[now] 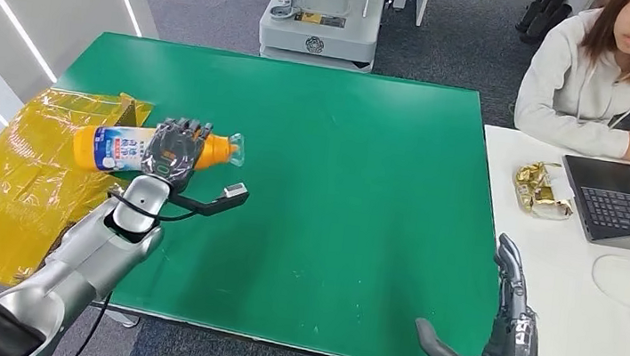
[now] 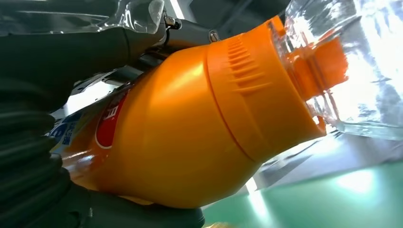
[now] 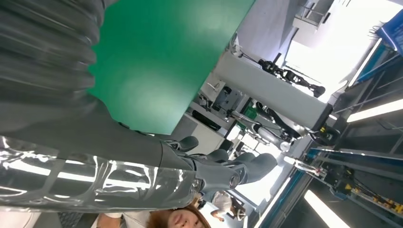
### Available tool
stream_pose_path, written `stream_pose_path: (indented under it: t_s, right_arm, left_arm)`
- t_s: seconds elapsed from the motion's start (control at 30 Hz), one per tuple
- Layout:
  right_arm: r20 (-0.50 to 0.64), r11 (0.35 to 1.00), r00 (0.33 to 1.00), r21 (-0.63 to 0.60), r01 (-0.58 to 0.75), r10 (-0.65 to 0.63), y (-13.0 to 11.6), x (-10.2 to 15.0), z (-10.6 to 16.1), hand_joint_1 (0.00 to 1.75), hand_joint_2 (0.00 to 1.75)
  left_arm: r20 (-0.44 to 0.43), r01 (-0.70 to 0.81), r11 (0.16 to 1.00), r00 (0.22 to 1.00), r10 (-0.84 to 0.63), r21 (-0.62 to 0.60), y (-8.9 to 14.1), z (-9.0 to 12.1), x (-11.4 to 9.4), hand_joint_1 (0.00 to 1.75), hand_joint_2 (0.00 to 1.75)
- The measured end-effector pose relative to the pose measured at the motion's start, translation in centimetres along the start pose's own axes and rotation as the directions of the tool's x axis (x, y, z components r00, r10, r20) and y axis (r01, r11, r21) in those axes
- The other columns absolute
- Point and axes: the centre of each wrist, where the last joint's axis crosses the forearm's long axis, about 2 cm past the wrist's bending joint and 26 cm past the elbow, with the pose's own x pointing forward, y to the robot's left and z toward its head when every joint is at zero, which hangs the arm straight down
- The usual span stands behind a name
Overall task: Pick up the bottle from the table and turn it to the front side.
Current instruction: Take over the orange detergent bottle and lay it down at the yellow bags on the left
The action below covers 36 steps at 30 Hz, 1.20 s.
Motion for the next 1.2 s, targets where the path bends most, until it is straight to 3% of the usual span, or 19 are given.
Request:
stream_pose_path:
  t_s: [0.2,0.3,0.53,0.87,1.0,1.13,1.2]
  right_arm:
    - [-0.015,1.000,1.000,-0.009,0.007,-0.007,0.4,0.4,-0.3,0.00,1.75]
    - [-0.020,1.000,1.000,-0.020,0.008,-0.008,0.6,0.4,-0.4,0.00,1.75]
    - [-0.024,0.999,0.999,-0.030,0.023,-0.024,1.0,0.6,-0.5,0.00,1.75]
    - [0.011,1.000,1.000,-0.004,0.027,-0.027,1.1,0.5,-1.7,0.00,1.75]
    - [0.014,1.000,1.000,-0.002,0.026,-0.026,1.2,0.5,-1.8,0.00,1.75]
    - [0.019,1.000,1.000,0.000,0.015,-0.015,1.2,0.5,-2.1,0.00,1.75]
    - [0.017,1.000,1.000,0.005,0.009,-0.009,1.3,0.6,-2.1,0.00,1.75]
  left_arm:
    - [-0.187,0.076,0.985,0.977,-0.105,-0.155,-3.3,2.8,-1.3,1.75,1.75]
    - [-0.217,0.093,0.977,0.967,-0.134,-0.191,-4.5,4.1,-1.8,1.75,1.75]
    - [-0.202,0.119,0.965,0.965,-0.168,-0.234,-6.2,6.1,-2.7,1.75,1.75]
    - [-0.059,0.120,0.975,0.989,-0.133,-0.187,-7.2,6.6,-3.2,1.75,1.75]
    - [-0.048,0.123,0.974,0.990,-0.134,-0.188,-7.3,6.6,-3.2,1.75,1.75]
    - [-0.010,0.146,0.963,0.988,-0.152,-0.225,-7.8,6.0,-3.6,0.00,1.75]
    - [0.000,0.149,0.961,0.988,-0.153,-0.232,-7.9,5.8,-3.7,0.00,1.75]
